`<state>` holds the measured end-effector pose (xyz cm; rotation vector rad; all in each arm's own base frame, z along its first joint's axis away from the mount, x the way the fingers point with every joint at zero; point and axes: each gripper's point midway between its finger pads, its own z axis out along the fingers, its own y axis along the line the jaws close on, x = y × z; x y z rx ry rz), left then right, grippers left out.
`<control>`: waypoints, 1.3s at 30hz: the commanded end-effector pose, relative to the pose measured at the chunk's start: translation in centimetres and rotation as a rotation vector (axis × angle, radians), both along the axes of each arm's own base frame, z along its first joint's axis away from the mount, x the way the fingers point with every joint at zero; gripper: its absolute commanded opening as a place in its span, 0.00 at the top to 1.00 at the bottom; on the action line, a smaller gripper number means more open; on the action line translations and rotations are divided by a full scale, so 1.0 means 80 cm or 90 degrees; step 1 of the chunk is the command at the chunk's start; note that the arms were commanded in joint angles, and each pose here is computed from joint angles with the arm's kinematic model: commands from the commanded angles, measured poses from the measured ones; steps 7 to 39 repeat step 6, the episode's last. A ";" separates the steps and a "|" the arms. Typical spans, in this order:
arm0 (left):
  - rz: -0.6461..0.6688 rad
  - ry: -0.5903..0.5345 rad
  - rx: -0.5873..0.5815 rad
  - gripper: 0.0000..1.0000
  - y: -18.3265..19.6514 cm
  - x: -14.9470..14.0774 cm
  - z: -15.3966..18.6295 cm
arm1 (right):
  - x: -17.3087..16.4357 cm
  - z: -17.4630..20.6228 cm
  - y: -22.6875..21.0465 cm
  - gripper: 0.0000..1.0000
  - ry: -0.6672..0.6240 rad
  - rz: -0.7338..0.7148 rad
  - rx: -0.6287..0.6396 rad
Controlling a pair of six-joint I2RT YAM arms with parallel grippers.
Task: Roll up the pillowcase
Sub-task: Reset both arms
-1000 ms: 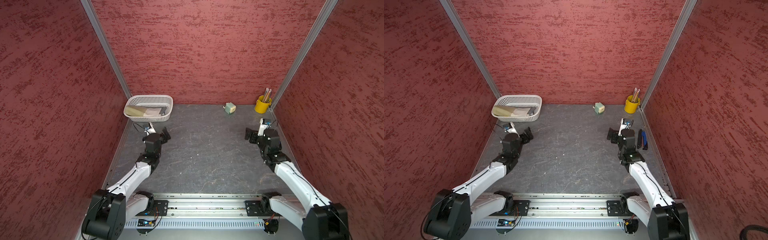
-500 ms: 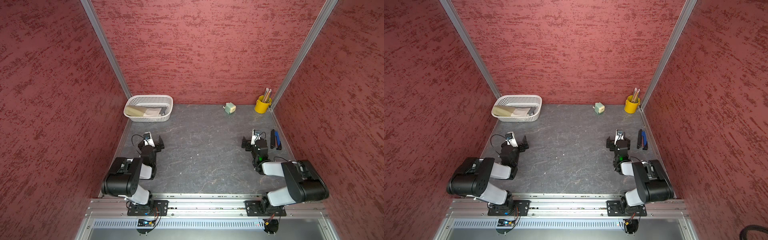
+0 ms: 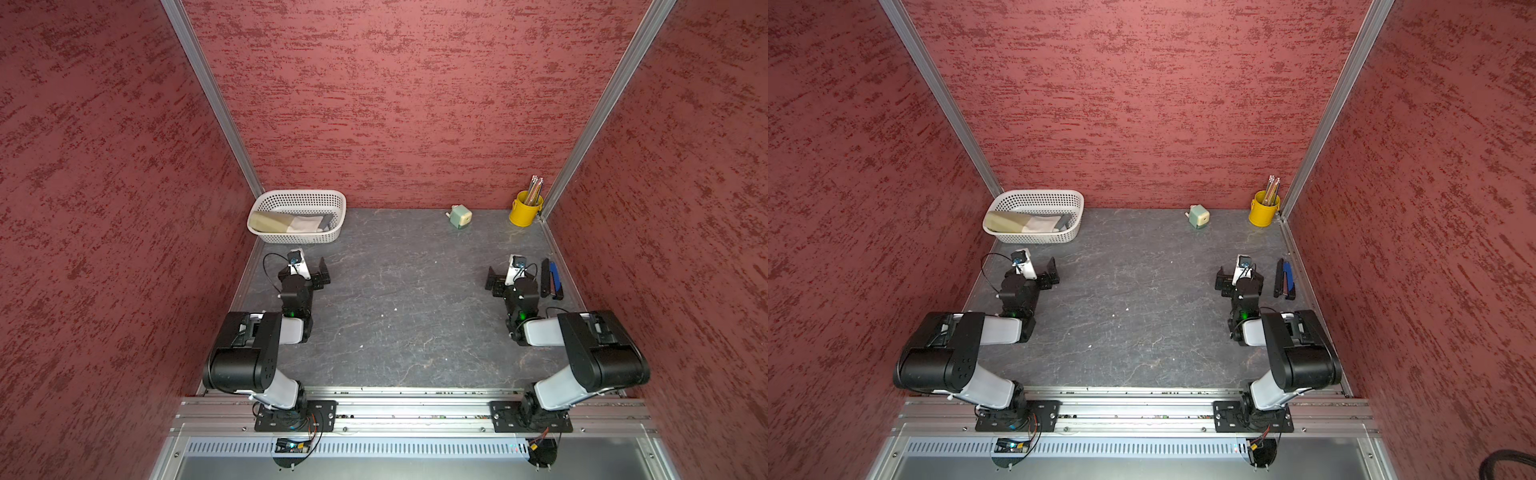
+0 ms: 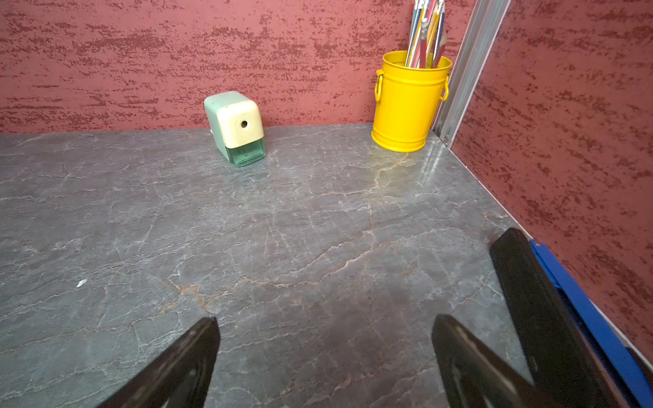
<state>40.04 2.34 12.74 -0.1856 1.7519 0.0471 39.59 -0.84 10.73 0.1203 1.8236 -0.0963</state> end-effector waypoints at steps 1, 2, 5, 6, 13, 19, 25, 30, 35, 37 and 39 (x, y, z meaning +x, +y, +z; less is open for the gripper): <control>-0.006 0.032 -0.004 0.00 -0.002 -0.003 -0.014 | 0.009 0.013 -0.005 0.02 -0.016 -0.008 0.010; -0.007 0.031 -0.004 0.00 -0.002 -0.003 -0.014 | 0.009 0.014 -0.005 0.02 -0.018 -0.008 0.011; -0.007 0.031 -0.005 0.00 -0.002 -0.003 -0.015 | 0.008 0.014 -0.005 0.02 -0.020 -0.008 0.009; -0.007 0.030 -0.005 0.00 -0.002 -0.003 -0.014 | 0.007 0.014 -0.005 0.02 -0.022 -0.007 0.008; -0.007 0.030 -0.005 0.00 -0.002 -0.003 -0.014 | 0.007 0.014 -0.005 0.02 -0.022 -0.007 0.008; -0.007 0.030 -0.005 0.00 -0.002 -0.003 -0.014 | 0.007 0.014 -0.005 0.02 -0.022 -0.007 0.008; -0.007 0.030 -0.005 0.00 -0.002 -0.003 -0.014 | 0.007 0.014 -0.005 0.02 -0.022 -0.007 0.008; -0.007 0.030 -0.005 0.00 -0.002 -0.003 -0.014 | 0.007 0.014 -0.005 0.02 -0.022 -0.007 0.008; -0.007 0.030 -0.005 0.00 -0.002 -0.003 -0.014 | 0.007 0.014 -0.005 0.02 -0.022 -0.007 0.008; -0.007 0.030 -0.005 0.00 -0.002 -0.003 -0.014 | 0.007 0.014 -0.005 0.02 -0.022 -0.007 0.008; -0.007 0.030 -0.005 0.00 -0.002 -0.003 -0.014 | 0.007 0.014 -0.005 0.02 -0.022 -0.007 0.008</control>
